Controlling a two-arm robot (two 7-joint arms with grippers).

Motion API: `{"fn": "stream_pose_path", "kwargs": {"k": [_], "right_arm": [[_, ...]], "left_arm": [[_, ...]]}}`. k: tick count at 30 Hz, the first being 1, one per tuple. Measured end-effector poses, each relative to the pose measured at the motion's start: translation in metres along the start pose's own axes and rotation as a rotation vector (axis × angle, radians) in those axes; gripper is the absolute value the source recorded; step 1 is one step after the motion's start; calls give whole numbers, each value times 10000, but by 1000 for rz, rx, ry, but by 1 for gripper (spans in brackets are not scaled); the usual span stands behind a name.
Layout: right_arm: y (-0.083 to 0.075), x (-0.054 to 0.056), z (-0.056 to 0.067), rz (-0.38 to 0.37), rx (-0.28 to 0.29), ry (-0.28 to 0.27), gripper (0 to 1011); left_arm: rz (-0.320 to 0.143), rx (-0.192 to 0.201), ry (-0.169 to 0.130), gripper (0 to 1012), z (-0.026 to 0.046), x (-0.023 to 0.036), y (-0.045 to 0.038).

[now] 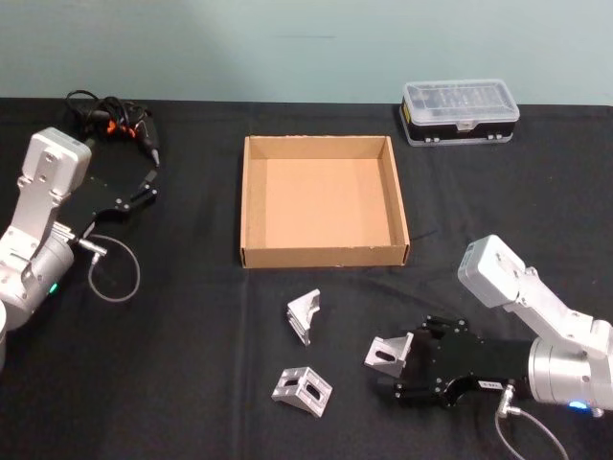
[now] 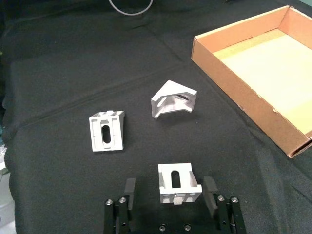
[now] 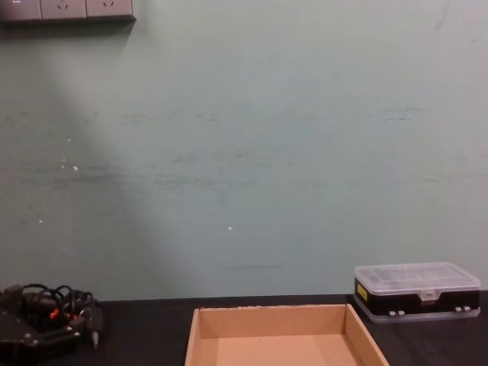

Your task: Use one hand to pick up the angle iron from the table and place it into the box.

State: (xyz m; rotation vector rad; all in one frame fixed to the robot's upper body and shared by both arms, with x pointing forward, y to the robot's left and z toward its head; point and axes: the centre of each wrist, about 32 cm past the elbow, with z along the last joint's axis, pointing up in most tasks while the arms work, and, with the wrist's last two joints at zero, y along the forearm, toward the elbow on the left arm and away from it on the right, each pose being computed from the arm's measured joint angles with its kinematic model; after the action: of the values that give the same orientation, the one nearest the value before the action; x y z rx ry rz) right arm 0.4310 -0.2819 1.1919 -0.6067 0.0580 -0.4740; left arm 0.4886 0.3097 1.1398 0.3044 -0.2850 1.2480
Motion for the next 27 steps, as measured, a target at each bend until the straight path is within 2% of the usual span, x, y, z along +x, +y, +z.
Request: {"fn": "stream_pose_path", "kwargs": {"k": [1, 8, 9, 13, 14, 24, 27], "right_arm": [[0, 0, 0, 0, 0, 0, 888], [4, 20, 0, -6, 9, 3, 666], [5, 23, 0, -6, 10, 3, 606], [12, 33, 5, -8, 14, 3, 523], [12, 35, 6, -9, 15, 2, 470], [26, 65, 31, -14, 26, -1, 457], [22, 79, 72, -22, 45, -6, 457]], "left_arm": [[0, 0, 0, 1000, 0, 0, 0], [0, 0, 0, 1000, 0, 0, 0], [0, 0, 0, 1000, 0, 0, 0], [0, 0, 0, 1000, 0, 0, 0], [0, 0, 0, 1000, 0, 0, 0], [0, 0, 0, 1000, 0, 0, 0], [0, 0, 0, 1000, 0, 0, 0]]}}
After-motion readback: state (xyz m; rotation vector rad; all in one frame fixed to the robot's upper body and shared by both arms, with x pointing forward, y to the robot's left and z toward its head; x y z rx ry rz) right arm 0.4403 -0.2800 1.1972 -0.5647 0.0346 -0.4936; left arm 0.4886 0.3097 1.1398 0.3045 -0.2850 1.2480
